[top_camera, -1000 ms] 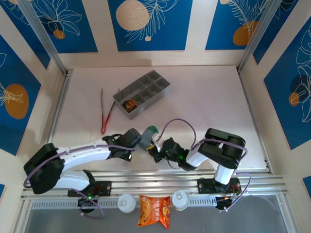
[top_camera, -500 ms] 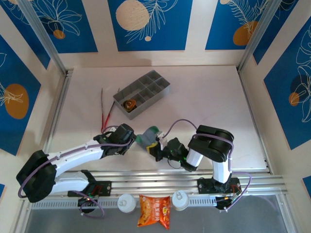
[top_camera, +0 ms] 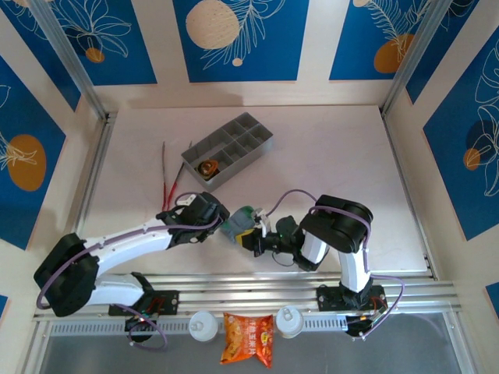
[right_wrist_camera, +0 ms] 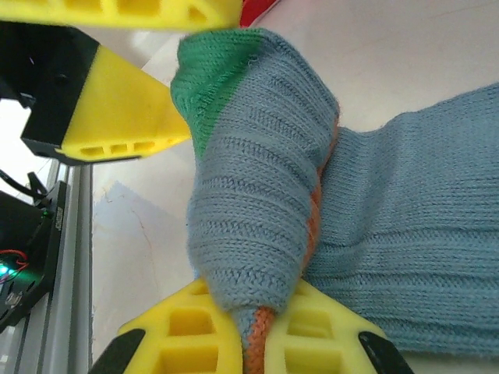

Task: Roll the socks

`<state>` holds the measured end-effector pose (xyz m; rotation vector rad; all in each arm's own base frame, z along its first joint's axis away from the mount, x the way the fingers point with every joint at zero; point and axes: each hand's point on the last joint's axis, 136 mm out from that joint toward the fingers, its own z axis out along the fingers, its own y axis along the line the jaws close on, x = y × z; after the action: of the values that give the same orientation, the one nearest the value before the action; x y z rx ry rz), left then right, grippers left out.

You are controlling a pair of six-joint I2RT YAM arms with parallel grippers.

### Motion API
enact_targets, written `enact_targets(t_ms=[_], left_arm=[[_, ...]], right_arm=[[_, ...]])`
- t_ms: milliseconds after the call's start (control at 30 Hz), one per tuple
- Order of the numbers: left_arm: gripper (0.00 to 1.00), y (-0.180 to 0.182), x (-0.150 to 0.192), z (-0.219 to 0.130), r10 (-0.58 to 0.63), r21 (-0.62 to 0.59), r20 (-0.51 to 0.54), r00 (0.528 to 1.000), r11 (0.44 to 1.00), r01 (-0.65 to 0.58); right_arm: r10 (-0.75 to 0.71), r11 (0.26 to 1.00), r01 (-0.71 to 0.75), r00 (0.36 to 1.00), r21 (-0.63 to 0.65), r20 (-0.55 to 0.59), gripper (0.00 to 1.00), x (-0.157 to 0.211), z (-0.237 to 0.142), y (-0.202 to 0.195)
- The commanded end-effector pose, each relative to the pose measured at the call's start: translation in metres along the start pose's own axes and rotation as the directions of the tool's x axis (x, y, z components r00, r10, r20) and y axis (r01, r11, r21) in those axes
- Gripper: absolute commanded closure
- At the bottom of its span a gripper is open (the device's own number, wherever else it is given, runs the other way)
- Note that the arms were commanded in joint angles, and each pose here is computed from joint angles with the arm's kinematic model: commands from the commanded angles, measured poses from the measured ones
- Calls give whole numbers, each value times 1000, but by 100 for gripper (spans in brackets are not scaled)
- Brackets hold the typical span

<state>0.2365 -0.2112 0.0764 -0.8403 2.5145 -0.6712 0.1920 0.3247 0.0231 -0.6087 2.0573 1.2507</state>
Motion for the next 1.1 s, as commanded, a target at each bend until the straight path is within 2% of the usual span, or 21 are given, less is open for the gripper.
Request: enact_targets(t_ms=[0, 33, 100, 167, 300, 467, 667, 833, 900, 967, 1067], left_arm=[[24, -8, -11, -19, 9, 35, 52, 999, 999, -11], [26, -9, -9, -18, 12, 54, 43, 999, 998, -14], [37, -9, 2, -10, 26, 66, -14, 1000, 998, -25], [42, -9, 14, -2, 44, 50, -70, 997, 998, -40], [43, -21, 24, 6, 66, 80, -99, 993, 995, -58], [48, -16, 37, 20, 93, 29, -130, 987, 996, -90], [53, 11, 55, 38, 134, -89, -185, 974, 984, -152], [65, 46, 75, 52, 149, -235, -287, 946, 947, -221], [75, 65, 86, 52, 145, -310, -345, 927, 915, -259], [82, 83, 96, 51, 137, -362, -397, 907, 885, -292], [86, 105, 106, 47, 120, -424, -448, 886, 844, -328]], right_arm=[[339, 907, -180, 848, 381, -406, 100, 141, -47, -73], [341, 906, -179, 846, 384, -410, 100, 142, -47, -74], [347, 903, -178, 840, 391, -417, 100, 145, -48, -75], [352, 902, -178, 832, 394, -428, 100, 148, -49, -76], [373, 893, -185, 815, 411, -444, 100, 153, -49, -77], [396, 883, -195, 798, 427, -455, 100, 154, -48, -78], [406, 878, -194, 784, 437, -469, 100, 154, -45, -80], [372, 892, -147, 775, 428, -510, 100, 151, -41, -80], [328, 906, -100, 779, 411, -534, 100, 145, -38, -80], [258, 921, -27, 791, 389, -555, 94, 134, -35, -78], [79, 946, 117, 818, 301, -570, 78, 110, -27, -66]])
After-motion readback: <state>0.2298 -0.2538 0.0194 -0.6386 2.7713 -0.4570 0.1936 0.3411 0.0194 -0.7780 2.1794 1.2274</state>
